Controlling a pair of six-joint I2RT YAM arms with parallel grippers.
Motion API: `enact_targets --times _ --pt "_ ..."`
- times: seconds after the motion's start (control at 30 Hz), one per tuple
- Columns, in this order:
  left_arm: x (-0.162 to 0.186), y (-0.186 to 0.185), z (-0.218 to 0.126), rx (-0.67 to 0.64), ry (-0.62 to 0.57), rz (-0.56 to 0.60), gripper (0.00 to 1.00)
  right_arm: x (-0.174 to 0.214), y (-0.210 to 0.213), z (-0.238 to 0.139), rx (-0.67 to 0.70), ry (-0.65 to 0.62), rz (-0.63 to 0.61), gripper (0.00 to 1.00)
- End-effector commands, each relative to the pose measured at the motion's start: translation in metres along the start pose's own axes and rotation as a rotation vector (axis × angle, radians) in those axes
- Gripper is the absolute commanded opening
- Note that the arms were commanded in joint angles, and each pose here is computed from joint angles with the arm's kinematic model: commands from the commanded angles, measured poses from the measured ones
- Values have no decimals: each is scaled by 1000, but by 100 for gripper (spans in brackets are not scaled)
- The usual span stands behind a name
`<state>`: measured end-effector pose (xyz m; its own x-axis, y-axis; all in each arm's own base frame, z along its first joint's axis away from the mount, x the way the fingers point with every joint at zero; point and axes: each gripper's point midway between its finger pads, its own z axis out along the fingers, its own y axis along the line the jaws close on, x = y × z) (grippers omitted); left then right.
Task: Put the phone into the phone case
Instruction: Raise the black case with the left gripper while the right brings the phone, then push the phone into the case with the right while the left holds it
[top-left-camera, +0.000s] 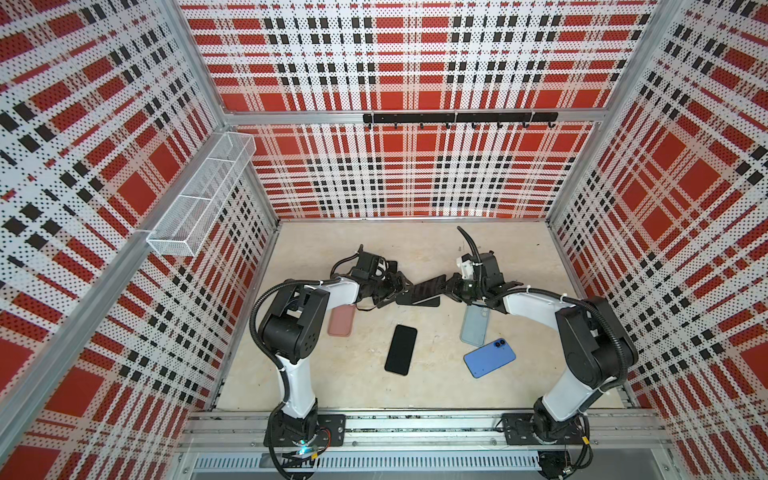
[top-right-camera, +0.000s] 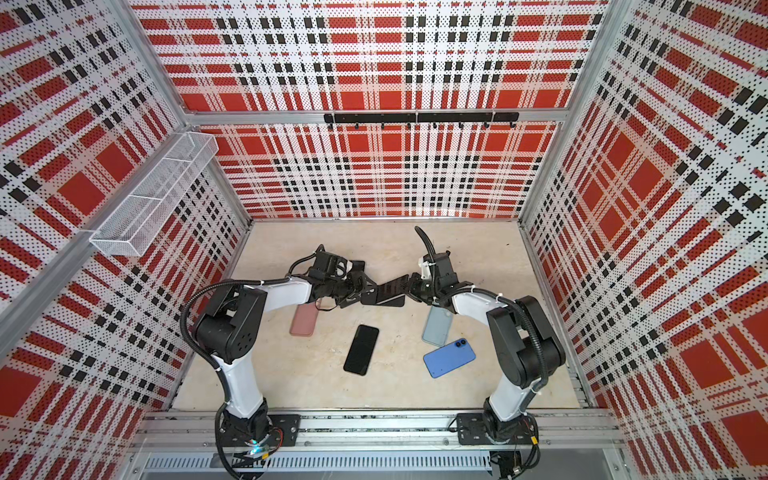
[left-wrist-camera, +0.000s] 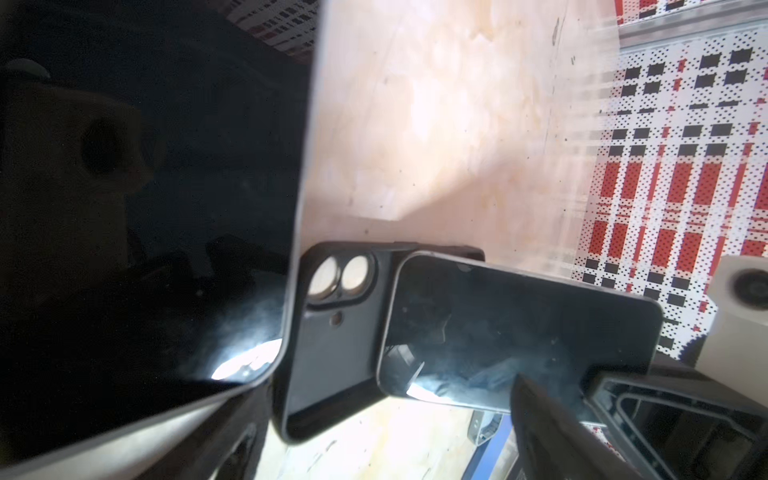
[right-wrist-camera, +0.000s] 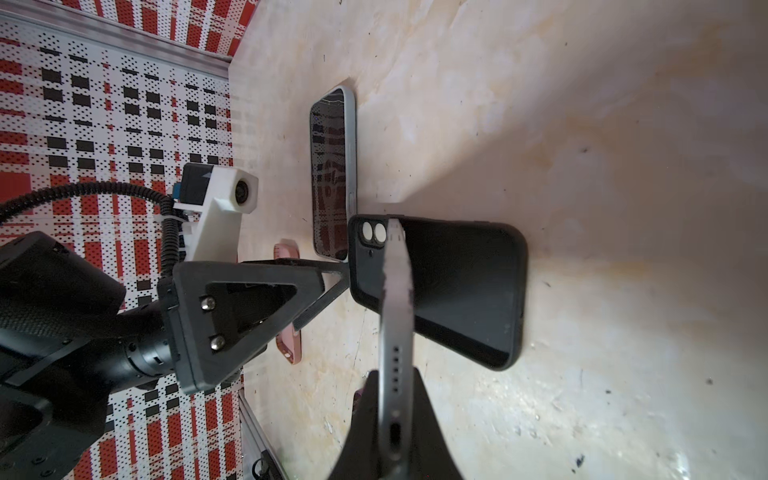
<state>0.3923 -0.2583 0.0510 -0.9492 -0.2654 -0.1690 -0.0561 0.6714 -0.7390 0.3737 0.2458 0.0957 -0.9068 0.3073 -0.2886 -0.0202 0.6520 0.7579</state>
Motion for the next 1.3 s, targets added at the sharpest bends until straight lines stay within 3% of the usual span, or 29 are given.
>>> enact_targets --times 0.0,0.87,1.27 --pt "1 1 11 -11 3 -5 91 -9 14 7 -64 -17 -29 0" --pt "-15 -10 24 -14 -6 44 90 35 -21 39 -78 180 60 0" --pt "-19 -16 35 -20 -7 75 89 32 -45 44 -17 217 107 0"
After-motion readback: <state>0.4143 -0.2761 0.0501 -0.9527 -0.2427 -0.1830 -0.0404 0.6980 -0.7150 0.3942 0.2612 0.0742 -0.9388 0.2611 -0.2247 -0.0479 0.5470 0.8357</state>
